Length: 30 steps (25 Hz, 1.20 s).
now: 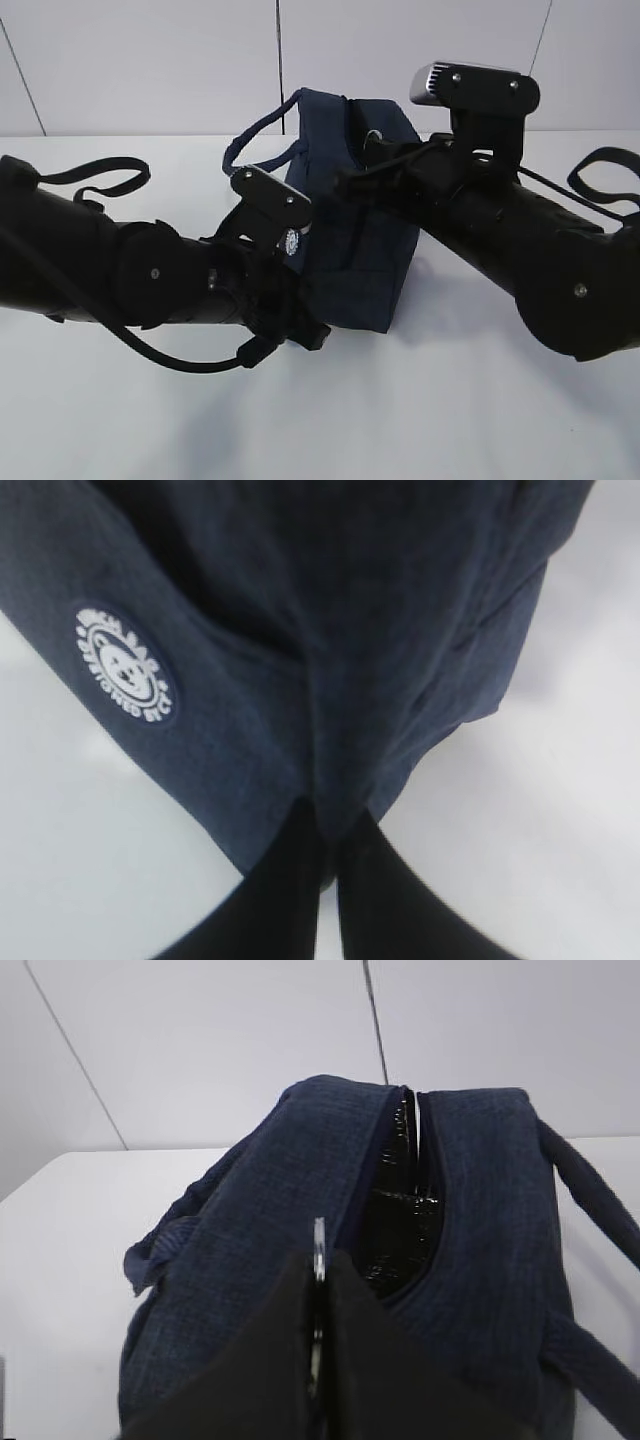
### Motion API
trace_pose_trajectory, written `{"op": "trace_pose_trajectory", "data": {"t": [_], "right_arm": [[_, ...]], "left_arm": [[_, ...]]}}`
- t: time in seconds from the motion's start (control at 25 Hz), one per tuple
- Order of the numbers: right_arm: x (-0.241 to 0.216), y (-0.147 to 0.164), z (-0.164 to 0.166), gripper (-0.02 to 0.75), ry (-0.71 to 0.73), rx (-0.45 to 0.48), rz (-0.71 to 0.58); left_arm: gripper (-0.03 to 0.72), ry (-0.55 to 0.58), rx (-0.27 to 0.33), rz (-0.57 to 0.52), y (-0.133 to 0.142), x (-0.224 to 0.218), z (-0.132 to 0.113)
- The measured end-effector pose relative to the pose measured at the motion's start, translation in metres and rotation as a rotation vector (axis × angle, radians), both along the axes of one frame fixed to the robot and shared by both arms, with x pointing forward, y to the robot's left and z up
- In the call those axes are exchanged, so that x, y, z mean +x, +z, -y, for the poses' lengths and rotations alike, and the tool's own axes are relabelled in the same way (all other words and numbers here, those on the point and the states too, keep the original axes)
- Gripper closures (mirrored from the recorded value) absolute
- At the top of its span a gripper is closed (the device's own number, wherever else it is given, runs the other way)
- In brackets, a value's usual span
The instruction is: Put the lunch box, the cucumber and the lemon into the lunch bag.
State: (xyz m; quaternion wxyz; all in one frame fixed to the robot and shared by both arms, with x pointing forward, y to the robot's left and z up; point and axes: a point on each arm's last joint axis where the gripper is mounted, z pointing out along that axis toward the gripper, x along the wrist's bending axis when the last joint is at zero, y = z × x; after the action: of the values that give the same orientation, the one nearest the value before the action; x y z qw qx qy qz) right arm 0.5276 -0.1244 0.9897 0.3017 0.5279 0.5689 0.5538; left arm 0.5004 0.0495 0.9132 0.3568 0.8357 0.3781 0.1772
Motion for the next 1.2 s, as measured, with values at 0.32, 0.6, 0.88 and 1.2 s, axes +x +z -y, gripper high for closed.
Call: {"op": "trace_pose_trajectory", "data": {"t": [0.32,0.6,0.88,1.2], "right_arm": [[0.005,0.006,-0.001,0.738,-0.011,0.017,0.015],[0.022,0.008,0.003,0.738,-0.047,0.027,0.016],[0.04,0.007,-0.009,0.738,-0.036,0.036,-0.001],[0.053,0.01,-0.021,0.738,-0.012,0.04,-0.024]], "left_arm": [[0.696,-0.024,-0.002,0.001,0.0,-0.006,0.007],[0.697,-0.028,-0.005,0.004,0.001,-0.008,0.008],[0.697,-0.026,-0.004,0.007,0.0,-0.008,0.008],[0.697,-0.015,-0.001,0.007,-0.002,-0.01,0.004]]}}
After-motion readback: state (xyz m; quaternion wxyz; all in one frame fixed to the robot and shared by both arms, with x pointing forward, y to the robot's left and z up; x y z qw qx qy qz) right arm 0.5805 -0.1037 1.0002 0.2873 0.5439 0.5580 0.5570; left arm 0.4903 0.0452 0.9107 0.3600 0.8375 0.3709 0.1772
